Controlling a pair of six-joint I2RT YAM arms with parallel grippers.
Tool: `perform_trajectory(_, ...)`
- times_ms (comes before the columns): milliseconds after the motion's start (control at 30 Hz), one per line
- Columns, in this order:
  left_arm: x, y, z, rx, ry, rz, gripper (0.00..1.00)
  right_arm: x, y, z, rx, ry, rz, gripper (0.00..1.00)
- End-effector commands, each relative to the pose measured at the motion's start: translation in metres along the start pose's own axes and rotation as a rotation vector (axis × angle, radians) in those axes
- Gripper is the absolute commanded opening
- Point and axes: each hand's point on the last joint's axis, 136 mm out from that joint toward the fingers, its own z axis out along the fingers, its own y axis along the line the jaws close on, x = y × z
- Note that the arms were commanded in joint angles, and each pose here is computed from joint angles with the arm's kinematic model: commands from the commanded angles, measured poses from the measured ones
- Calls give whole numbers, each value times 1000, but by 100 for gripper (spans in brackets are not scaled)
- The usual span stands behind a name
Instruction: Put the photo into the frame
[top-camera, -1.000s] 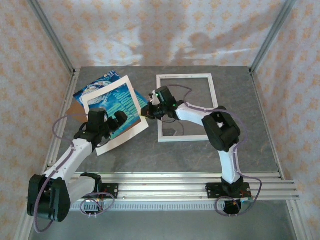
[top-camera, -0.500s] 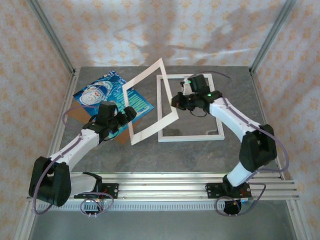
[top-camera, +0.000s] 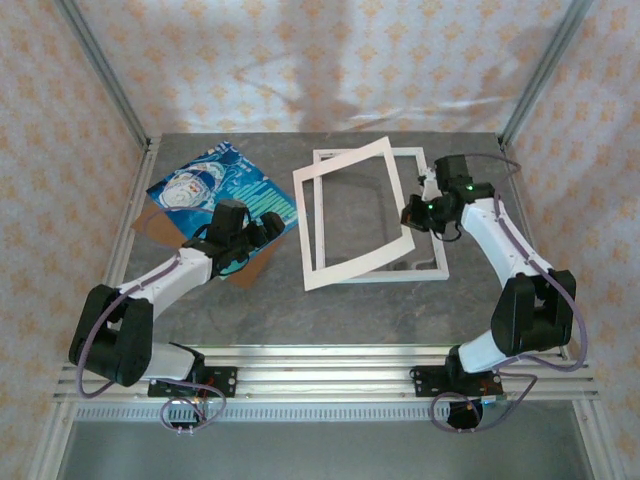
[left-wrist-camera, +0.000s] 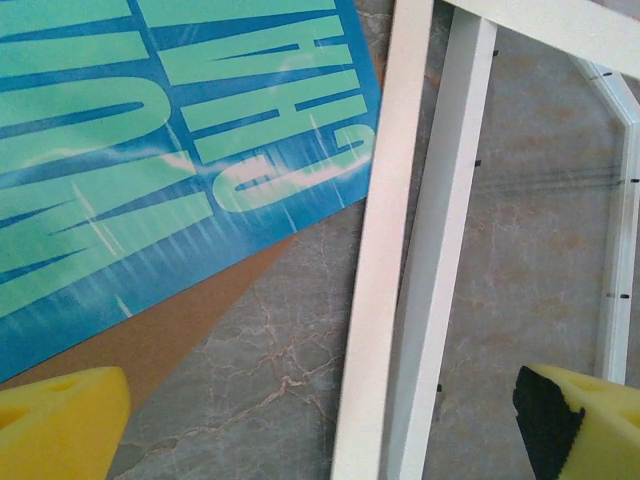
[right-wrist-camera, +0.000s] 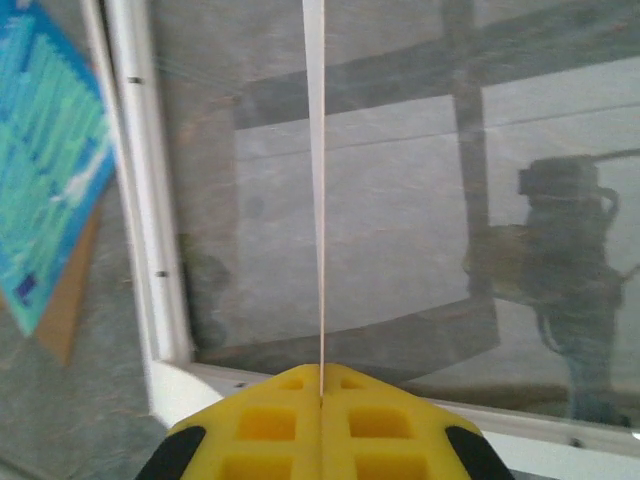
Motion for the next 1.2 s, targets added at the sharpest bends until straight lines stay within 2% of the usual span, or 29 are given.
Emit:
perform_trajectory(0, -10, -20, 0, 50, -20, 8, 100, 2, -27, -15, 143, -30, -17, 0)
perform_trajectory(367, -5, -29, 10, 69, 12, 15, 100, -7, -59, -29, 310, -58, -38, 0)
perform_trajectory(533, -3, -28, 10, 64, 19, 15, 100, -14, -62, -24, 328, -56, -37, 0)
perform_trajectory(667, -1, -26, 10, 62, 25, 17, 100, -17, -45, -26, 235, -94, -42, 0)
perform_trajectory(800, -1, -25, 10, 57, 22, 18, 100, -23, -45, -42, 263, -154, -52, 0)
perform_trajectory(1033, -1, -28, 14, 62, 36, 18, 100, -19, -6, -62, 88, -180, -81, 0)
perform_trajectory(1167, 0, -27, 14, 60, 36, 18, 100, -19, -1, -74, 81, -198, -88, 0)
